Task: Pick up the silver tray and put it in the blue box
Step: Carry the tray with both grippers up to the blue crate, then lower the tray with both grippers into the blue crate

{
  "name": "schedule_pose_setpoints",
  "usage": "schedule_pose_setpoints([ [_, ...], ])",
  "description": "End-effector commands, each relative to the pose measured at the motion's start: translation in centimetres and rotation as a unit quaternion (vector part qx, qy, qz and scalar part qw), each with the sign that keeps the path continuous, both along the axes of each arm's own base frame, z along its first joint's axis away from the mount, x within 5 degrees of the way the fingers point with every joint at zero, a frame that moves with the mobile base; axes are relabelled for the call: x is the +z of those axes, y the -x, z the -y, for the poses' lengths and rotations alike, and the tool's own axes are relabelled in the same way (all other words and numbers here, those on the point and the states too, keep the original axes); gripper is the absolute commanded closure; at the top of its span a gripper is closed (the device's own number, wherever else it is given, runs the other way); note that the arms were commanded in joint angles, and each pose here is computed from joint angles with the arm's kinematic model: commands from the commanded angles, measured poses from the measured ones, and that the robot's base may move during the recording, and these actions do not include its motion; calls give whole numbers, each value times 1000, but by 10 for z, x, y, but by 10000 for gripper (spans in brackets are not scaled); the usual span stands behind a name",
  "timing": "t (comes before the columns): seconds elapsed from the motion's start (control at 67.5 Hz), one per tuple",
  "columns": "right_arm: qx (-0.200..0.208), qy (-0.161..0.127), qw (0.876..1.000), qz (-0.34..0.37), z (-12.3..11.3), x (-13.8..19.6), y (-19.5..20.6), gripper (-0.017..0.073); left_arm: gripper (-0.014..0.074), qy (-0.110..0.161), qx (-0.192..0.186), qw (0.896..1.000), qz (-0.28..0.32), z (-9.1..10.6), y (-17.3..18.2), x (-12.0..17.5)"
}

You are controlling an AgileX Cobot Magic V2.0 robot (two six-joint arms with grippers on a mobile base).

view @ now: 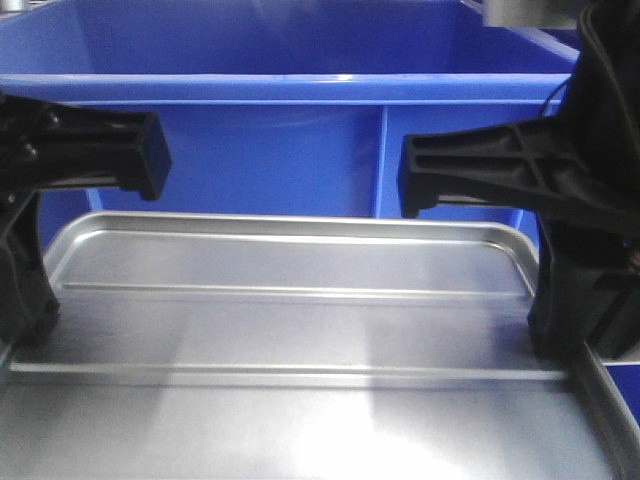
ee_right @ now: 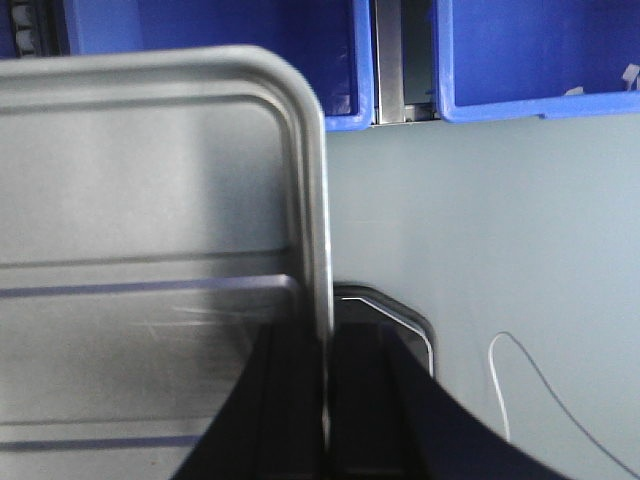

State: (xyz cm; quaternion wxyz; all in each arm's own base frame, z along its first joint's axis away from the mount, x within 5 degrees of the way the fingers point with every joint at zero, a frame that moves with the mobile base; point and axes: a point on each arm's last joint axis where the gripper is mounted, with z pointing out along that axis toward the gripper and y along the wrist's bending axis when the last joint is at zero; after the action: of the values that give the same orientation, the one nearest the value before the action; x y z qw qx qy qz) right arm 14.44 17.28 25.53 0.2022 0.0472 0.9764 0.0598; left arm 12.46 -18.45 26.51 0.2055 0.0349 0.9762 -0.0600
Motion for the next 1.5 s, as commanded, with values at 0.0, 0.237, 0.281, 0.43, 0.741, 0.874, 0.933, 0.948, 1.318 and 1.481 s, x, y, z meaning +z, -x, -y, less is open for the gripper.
schedule_pose_setpoints([
  [0.0, 46, -25, 997, 47, -6, 28, -5, 489, 601, 39, -26, 998, 38, 6, -2, 25],
  [0.237, 76, -34, 992, 91, -13, 74, -13, 489, 601, 57, -44, 994, 83, 11, -11, 61],
  [0.281, 79, -41, 991, 102, -14, 83, -15, 489, 601, 63, -46, 993, 93, 11, -15, 70],
  [0.43, 83, -54, 986, 136, -13, 110, -28, 489, 601, 84, -90, 985, 124, 21, -13, 97],
  [0.741, 81, -61, 976, 194, -17, 153, -66, 489, 601, 94, -99, 972, 193, 23, -57, 144],
  [0.874, 80, -80, 969, 221, -25, 164, -80, 489, 601, 104, -81, 966, 225, 25, -75, 158],
  [0.933, 77, -82, 967, 227, -28, 165, -90, 489, 601, 101, -82, 964, 232, 27, -86, 161],
  [0.948, 76, -83, 967, 228, -29, 165, -93, 489, 601, 101, -82, 963, 234, 28, -89, 162],
  [1.318, 39, -91, 961, 260, -30, 166, -168, 489, 601, 145, -42, 951, 268, 33, -157, 154],
  [1.481, 26, -92, 960, 263, -29, 155, -192, 489, 601, 149, -26, 947, 284, 27, -178, 147],
])
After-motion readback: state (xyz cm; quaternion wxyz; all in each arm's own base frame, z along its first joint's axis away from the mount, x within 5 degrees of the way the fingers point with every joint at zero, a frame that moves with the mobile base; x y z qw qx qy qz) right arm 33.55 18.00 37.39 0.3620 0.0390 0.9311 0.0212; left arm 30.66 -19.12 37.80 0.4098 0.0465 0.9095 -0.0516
